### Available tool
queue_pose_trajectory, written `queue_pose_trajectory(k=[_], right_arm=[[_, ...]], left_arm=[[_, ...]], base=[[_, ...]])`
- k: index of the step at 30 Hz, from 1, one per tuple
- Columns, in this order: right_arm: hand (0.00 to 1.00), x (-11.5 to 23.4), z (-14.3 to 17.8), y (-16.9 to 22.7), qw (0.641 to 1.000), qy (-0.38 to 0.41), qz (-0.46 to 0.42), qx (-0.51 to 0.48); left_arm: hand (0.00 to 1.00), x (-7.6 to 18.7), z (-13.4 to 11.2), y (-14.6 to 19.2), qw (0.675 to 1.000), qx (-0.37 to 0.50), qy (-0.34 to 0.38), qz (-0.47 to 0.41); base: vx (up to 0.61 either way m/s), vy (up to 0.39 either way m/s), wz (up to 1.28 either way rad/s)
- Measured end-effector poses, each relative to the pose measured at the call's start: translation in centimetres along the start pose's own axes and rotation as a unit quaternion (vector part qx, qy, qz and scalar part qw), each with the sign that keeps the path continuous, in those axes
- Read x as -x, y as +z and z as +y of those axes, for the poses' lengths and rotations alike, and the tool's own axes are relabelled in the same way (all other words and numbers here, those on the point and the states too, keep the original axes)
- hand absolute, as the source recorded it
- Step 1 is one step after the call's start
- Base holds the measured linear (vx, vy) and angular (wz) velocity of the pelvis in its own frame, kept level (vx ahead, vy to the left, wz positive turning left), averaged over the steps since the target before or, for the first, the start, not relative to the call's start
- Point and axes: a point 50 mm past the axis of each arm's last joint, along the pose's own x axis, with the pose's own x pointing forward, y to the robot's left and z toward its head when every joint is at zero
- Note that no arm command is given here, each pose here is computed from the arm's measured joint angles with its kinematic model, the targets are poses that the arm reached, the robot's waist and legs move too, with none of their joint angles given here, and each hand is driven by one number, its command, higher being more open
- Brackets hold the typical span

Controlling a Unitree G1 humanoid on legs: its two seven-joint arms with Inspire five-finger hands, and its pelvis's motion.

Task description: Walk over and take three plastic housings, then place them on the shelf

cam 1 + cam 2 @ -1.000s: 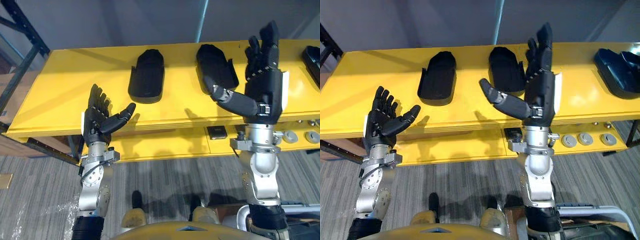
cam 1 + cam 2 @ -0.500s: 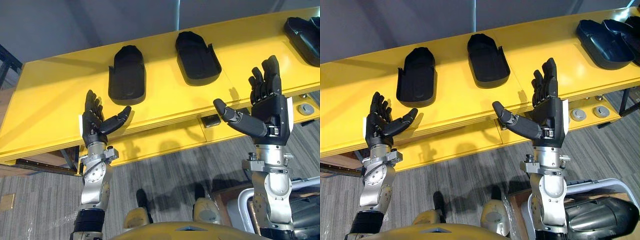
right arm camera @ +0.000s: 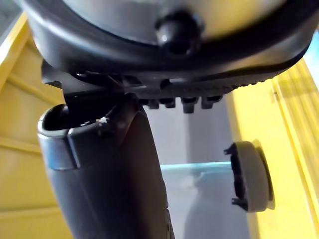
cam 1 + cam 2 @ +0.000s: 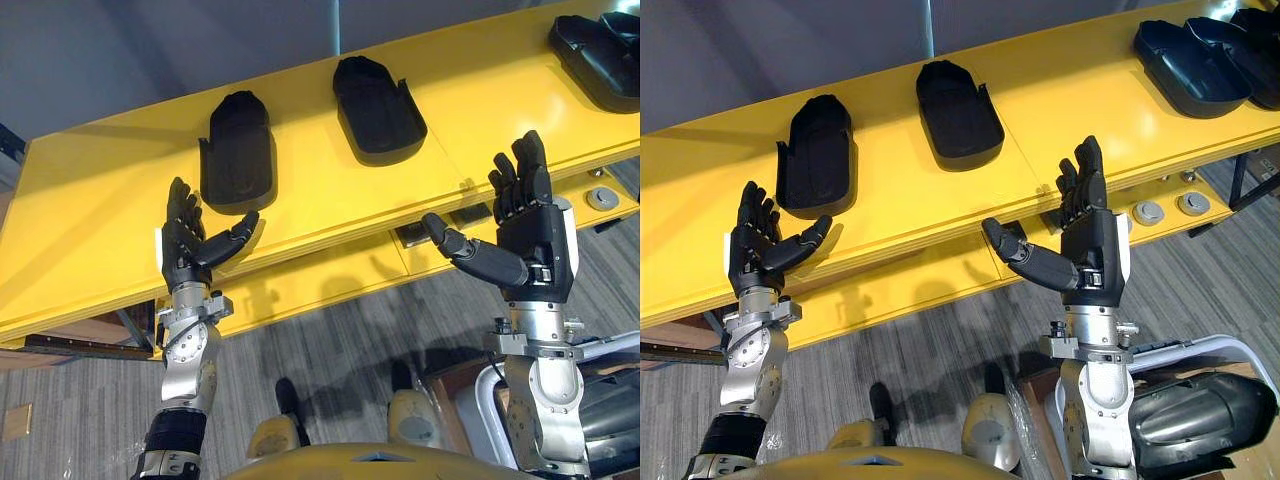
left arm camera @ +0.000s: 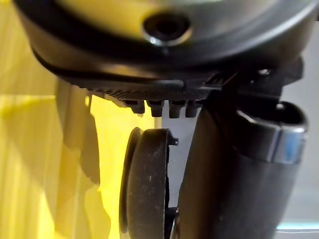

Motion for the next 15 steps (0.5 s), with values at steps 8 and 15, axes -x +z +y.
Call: queue_pose_trajectory(k=[8,15], right_arm=[[1.0,-0.01,0.19,-0.05,1.0,0.004,0.001,0.0],[1.0,0.0,0.22,-0.08,1.0,0.005,0.002,0.0]], left_arm=[[1.0,0.02,-0.28,-0.08,0.999,0.037,-0.025,0.005],[1.0,0.05,-0.3,-0.41,0.997,0.059,-0.054,0.017]], base=[[0.0,0.0,0.0],[0.0,0.0,0.0]])
